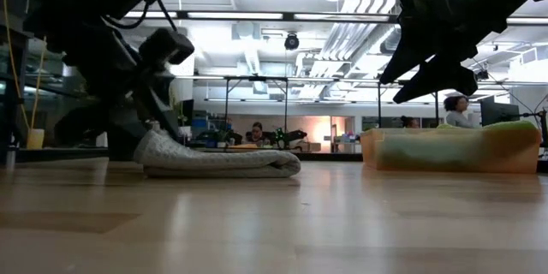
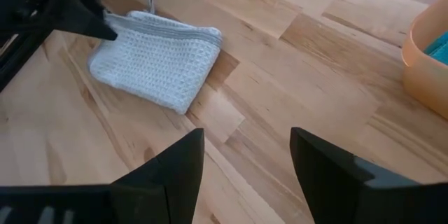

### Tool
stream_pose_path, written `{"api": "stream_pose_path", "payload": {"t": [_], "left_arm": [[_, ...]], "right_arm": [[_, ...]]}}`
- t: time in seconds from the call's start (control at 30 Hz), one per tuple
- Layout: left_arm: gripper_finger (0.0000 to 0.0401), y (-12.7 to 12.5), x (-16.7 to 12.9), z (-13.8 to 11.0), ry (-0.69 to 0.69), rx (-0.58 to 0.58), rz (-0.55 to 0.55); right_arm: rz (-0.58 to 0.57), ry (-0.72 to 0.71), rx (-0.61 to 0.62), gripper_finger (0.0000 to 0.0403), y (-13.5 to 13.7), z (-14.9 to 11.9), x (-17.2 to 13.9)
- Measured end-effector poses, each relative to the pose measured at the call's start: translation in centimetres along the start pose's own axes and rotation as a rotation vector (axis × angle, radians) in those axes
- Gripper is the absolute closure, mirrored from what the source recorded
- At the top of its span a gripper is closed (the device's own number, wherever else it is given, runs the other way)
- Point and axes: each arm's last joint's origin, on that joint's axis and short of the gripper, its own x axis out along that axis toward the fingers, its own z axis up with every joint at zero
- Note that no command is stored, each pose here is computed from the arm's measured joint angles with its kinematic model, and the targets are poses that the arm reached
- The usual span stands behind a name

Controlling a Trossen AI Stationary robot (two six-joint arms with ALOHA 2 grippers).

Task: Fold microfiber towels
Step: Fold the gray microfiber cloth

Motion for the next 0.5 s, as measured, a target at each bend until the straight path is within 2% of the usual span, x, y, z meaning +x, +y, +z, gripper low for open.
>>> {"api": "stream_pose_path", "payload": {"t": [0.5], "left_arm": [[0.0237,-1.1,-2.0,0.5,-0.004,-0.017,-0.118]], "right_arm": [[-0.022,-0.037,0.015,0.0199,-0.1,0.1,0.0]]}}
